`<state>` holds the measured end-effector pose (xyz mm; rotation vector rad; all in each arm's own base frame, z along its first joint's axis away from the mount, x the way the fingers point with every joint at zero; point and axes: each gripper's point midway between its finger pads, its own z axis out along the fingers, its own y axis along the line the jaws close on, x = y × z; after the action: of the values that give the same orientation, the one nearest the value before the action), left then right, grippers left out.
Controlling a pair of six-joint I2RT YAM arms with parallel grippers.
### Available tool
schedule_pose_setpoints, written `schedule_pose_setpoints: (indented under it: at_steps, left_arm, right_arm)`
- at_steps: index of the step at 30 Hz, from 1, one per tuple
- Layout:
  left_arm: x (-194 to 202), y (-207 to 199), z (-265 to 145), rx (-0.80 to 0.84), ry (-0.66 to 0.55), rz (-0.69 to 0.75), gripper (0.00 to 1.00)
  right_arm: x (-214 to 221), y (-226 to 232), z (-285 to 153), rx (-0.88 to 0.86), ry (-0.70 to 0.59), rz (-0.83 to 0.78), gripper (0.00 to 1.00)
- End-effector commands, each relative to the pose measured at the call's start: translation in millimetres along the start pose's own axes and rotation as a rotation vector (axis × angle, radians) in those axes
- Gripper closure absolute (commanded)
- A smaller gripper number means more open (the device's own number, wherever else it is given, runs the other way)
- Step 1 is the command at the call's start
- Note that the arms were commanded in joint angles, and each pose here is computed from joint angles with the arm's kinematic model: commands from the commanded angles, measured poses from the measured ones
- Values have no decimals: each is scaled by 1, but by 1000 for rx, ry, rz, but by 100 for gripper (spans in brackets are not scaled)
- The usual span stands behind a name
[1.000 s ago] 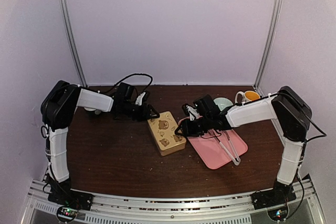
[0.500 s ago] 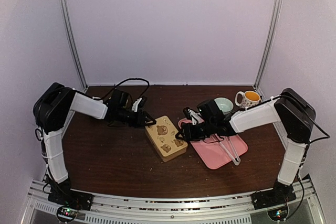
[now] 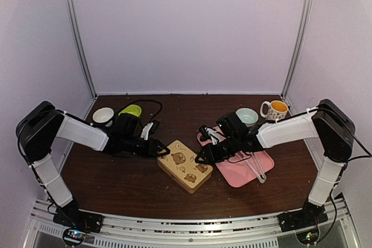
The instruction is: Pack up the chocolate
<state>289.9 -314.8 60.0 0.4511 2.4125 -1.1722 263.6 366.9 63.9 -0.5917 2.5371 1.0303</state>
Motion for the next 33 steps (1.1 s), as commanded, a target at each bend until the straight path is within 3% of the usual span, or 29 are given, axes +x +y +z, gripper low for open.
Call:
schedule_pose_setpoints:
  at_steps: [1,8,18,24,33]
  left_arm:
    - [60,-18,9,73,158,-72,62]
    - [70,0,12,4,171,-111,72]
    - [85,34,13,-168,228,-122,74]
    - [78,31,16,-164,228,-105,74]
    - [79,36,16,-193,241,-110,75]
  right_arm:
    - [15,-7,20,63,65,-48,68]
    - [4,-6,35,59,60,-56,68]
    - [-3,-3,44,63,53,-52,68]
    - [-21,4,50,47,3,3,65]
    - [-29,-3,65,63,-19,89,71]
